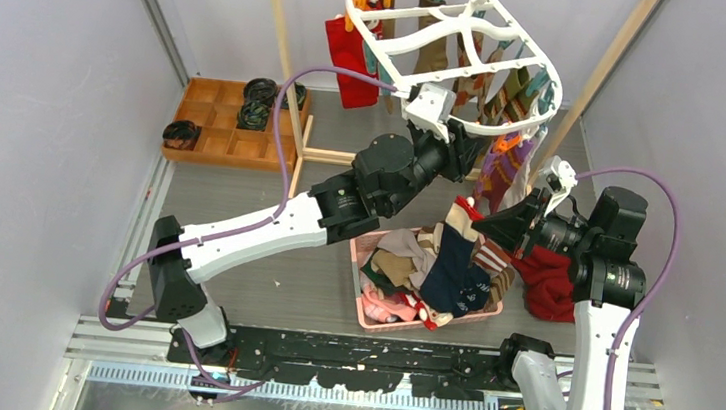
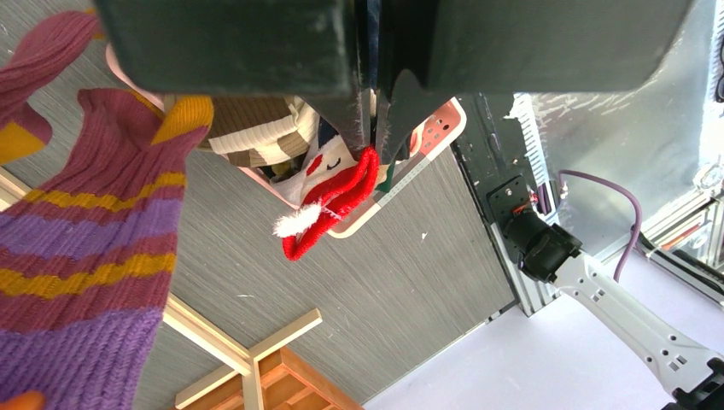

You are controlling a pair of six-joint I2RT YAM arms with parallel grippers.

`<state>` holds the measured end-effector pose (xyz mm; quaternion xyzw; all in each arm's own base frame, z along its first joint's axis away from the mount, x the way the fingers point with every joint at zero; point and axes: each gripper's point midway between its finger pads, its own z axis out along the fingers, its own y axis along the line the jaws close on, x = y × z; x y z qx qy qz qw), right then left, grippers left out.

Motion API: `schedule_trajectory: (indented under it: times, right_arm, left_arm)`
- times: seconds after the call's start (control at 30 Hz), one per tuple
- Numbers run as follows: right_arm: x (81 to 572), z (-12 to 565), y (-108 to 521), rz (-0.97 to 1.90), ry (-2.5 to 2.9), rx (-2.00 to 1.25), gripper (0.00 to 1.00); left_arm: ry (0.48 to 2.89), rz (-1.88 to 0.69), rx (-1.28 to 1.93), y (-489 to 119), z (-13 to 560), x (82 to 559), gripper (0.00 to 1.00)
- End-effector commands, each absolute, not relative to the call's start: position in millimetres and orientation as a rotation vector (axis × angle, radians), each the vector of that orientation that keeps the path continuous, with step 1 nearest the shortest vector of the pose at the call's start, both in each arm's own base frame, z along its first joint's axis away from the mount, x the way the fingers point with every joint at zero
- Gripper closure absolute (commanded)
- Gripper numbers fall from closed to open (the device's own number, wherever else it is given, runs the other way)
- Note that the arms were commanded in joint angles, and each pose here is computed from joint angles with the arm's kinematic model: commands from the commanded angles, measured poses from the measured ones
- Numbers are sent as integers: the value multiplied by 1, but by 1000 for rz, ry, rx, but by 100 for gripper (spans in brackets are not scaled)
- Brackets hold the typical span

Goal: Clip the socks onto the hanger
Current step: Open the clamp at the hanger.

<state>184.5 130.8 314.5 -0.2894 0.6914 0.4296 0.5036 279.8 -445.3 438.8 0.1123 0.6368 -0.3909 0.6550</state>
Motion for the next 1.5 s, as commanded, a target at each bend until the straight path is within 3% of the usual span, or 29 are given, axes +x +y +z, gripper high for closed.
schedule_trajectory:
  times: [0.0,0.13,0.3,0.77,1.1,1.47]
  right_arm:
    - [183,327,131,1022,1633,-723,99]
    - [182,327,131,1003,1635,-732,99]
    - [177,330,126,909,1662,-784,99]
    - [201,385,103,599,1631,-775,99]
    - [217,415,102,597,1545,-680,99]
    - [218,402,112,619,1573,-720,99]
  left_arm:
    - [1328,-925,183,-427,487,274,75]
    - [1328,-924,188,-427,487,271,89]
    - [1332,-918,183,-426,486,271,95]
    - [1335,-913,155,-416,493,270,99]
    - [1354,-943,128,-419,492,271,99]
    - [1363,-954,105,-420,491,272,100]
